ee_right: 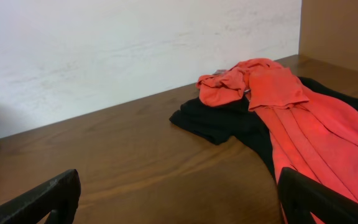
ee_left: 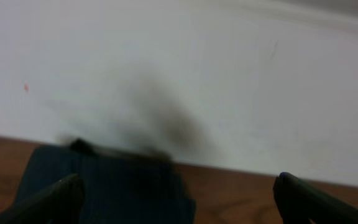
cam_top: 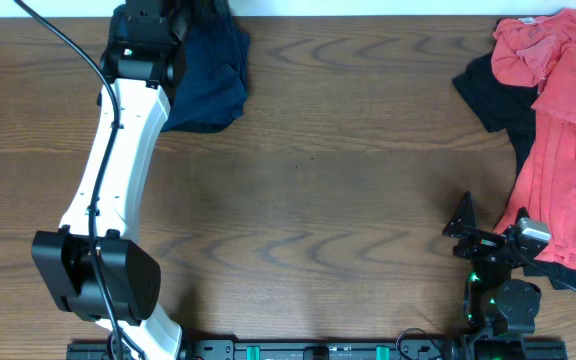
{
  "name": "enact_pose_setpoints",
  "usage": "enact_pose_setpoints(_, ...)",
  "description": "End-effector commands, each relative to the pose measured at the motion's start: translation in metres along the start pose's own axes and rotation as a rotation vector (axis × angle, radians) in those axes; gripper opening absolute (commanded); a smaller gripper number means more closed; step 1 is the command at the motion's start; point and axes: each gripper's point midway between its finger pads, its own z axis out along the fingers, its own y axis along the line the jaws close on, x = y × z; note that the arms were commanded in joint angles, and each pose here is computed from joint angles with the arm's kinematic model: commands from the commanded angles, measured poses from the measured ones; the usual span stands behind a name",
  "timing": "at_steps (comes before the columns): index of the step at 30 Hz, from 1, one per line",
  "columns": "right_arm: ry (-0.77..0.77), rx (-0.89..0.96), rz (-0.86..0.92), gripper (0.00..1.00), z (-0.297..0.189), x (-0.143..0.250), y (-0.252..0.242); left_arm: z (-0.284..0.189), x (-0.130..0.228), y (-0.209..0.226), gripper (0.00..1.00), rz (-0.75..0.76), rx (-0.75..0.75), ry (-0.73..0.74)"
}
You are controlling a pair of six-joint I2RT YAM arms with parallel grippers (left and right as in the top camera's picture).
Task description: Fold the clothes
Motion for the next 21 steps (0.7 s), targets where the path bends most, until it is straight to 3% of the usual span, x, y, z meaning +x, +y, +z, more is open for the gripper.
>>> enact_pose_setpoints(1, -0.003, 0.002, -0.017, 0.99, -0.001, 0.0, 0.0, 0.001, 0.013, 0.008, 0.98, 0.026, -0.032, 0.049)
enact_pose_setpoints(9, -0.003, 0.002, -0.017, 0.99, -0.001, 0.0, 0.0, -0.029, 0.04, 0.019, 0.98, 0.17, -0.051, 0.177)
enact_pose_setpoints(21, -0.003, 0.002, -0.017, 0.99, -0.001, 0.0, 0.0, -0.149, 0.075, 0.069, 0.98, 0.146, -0.102, 0.077)
